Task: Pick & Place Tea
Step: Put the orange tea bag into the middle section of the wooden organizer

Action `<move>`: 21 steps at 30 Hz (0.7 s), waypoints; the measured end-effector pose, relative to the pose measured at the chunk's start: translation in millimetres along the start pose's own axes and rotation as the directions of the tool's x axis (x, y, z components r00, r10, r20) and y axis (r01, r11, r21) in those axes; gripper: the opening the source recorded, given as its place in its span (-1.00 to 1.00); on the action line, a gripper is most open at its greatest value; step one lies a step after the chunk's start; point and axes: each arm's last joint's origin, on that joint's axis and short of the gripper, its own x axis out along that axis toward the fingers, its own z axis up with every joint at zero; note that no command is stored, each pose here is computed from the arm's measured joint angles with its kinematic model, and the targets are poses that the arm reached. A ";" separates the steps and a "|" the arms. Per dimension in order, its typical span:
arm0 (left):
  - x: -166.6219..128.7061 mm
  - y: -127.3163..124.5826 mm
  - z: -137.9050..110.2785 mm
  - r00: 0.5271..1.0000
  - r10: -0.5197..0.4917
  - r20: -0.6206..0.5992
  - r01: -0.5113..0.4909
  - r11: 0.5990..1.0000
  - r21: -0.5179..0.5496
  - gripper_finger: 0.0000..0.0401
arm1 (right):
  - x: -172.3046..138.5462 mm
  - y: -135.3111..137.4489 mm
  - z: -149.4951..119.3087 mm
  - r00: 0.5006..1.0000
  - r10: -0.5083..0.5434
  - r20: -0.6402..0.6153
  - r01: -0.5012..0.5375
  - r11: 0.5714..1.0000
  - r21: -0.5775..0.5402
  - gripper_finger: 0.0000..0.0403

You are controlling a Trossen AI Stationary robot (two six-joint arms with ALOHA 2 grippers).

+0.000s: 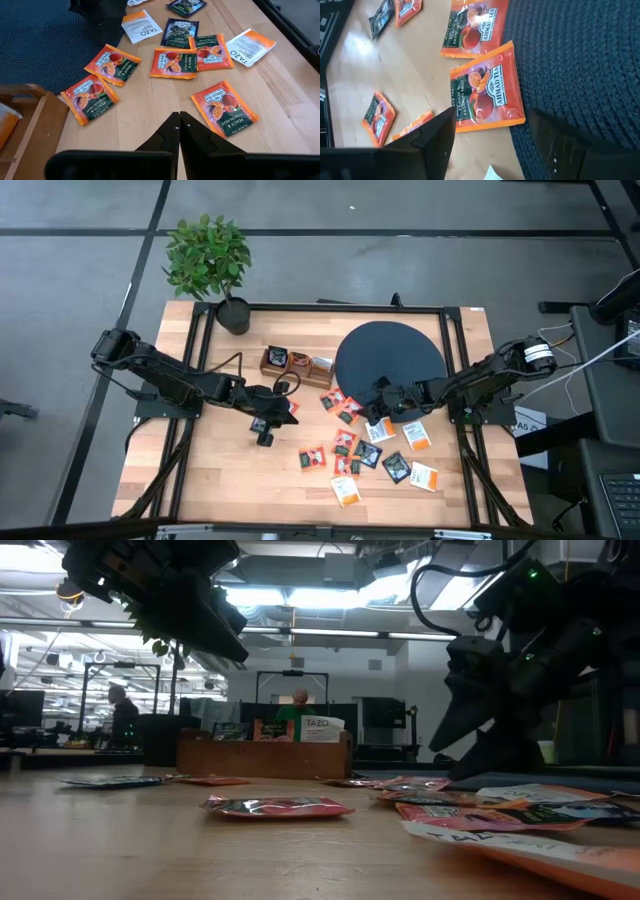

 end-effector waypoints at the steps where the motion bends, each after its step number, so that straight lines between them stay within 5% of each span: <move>1: 0.0 0.0 0.0 1.000 0.000 0.000 0.000 1.000 0.000 -0.97 | -0.1 0.5 -0.7 1.000 0.003 -0.004 -0.003 1.000 0.001 0.25; 21: -0.1 -0.2 0.0 1.000 -0.008 0.000 0.008 1.000 0.008 -0.98 | 5.5 4.8 -4.4 1.000 -0.005 0.000 0.005 0.999 0.036 0.25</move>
